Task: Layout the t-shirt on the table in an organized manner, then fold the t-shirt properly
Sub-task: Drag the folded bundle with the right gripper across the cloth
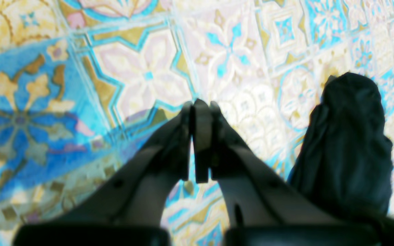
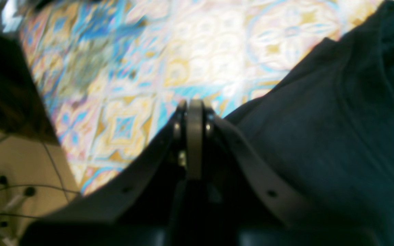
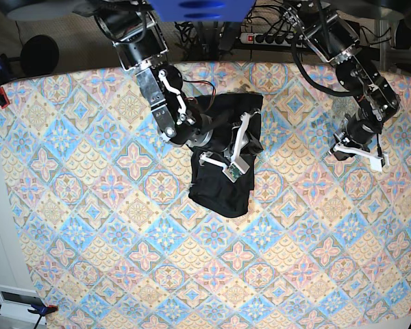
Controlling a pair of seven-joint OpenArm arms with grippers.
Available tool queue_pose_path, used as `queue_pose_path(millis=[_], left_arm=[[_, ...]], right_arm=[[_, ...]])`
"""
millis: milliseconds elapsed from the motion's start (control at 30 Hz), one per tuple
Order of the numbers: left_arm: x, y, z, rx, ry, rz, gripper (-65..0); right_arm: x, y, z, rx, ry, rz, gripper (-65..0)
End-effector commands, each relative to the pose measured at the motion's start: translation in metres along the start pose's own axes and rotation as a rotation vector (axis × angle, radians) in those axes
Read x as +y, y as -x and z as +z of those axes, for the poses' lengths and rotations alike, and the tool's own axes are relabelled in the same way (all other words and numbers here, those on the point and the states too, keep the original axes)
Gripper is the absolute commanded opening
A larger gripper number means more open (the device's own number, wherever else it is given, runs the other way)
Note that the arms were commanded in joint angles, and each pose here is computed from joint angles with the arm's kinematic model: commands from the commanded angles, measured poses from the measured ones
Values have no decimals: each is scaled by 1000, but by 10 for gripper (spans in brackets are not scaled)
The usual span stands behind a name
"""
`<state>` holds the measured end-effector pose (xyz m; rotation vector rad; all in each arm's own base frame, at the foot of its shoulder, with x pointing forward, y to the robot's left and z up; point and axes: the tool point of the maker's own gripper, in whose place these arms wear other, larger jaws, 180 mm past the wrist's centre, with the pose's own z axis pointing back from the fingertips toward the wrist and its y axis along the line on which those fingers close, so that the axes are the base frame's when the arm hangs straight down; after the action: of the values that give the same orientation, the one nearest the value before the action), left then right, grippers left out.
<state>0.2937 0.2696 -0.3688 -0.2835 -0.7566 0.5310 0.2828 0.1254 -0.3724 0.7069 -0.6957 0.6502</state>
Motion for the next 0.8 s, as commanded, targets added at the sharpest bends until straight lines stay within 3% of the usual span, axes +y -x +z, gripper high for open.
queue_pose_path(millis=[0, 200, 533, 767], left_arm=[[-3, -19, 8, -61, 5, -30, -648], [-13, -24, 17, -91, 48, -31, -648], [-16, -21, 14, -86, 64, -20, -648], [-20, -25, 13, -92, 72, -22, -648]], right_arm=[[3, -15, -4, -32, -22, 6, -650], [-14, 23, -17, 72, -5, -72, -650], [-65, 91, 19, 124, 129, -268, -650], [-100, 105, 44, 145, 211, -295, -650]])
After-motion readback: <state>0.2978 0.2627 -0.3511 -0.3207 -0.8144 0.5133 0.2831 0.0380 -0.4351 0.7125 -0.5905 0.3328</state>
